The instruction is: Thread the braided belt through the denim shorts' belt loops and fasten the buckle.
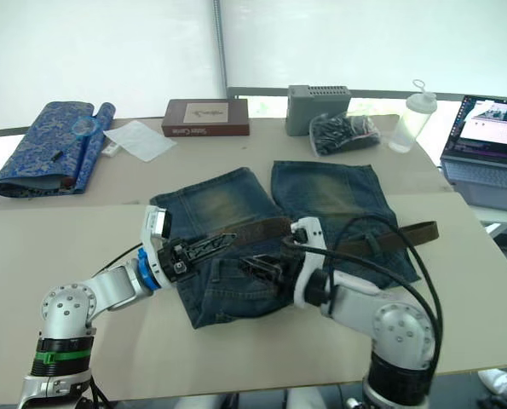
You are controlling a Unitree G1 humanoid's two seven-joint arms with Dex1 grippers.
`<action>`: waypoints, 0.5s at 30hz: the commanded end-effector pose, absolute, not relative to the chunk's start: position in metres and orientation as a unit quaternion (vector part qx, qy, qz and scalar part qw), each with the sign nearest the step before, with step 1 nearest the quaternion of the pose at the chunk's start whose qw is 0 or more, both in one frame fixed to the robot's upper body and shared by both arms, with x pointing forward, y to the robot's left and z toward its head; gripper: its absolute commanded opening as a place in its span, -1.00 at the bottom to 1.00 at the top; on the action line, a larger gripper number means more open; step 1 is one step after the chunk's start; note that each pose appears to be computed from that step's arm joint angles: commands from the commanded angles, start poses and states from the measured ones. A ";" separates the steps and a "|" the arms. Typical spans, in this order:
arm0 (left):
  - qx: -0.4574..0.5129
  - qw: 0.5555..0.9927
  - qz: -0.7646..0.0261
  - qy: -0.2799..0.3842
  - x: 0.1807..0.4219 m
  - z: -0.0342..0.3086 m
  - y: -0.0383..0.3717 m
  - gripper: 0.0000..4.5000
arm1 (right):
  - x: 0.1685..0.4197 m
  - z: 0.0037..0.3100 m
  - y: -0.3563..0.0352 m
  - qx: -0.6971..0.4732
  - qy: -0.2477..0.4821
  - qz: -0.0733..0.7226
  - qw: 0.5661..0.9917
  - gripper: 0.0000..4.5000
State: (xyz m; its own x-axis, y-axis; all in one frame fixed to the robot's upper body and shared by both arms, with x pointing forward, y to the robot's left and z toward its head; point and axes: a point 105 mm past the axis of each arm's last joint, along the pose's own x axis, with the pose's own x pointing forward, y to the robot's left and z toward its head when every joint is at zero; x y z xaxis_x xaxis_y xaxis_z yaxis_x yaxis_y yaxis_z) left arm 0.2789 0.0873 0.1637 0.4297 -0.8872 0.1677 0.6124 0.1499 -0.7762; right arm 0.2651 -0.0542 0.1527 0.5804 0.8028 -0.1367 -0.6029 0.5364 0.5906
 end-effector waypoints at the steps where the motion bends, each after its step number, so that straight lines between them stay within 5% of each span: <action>1: -0.408 0.735 -0.517 0.158 0.272 0.171 0.089 -1.00 | 0.264 0.174 -0.056 0.282 0.152 0.423 0.848 0.12; 15: -0.413 0.738 -0.506 0.169 0.270 0.167 0.095 -1.00 | 0.262 0.191 -0.065 0.317 0.130 0.432 0.834 0.12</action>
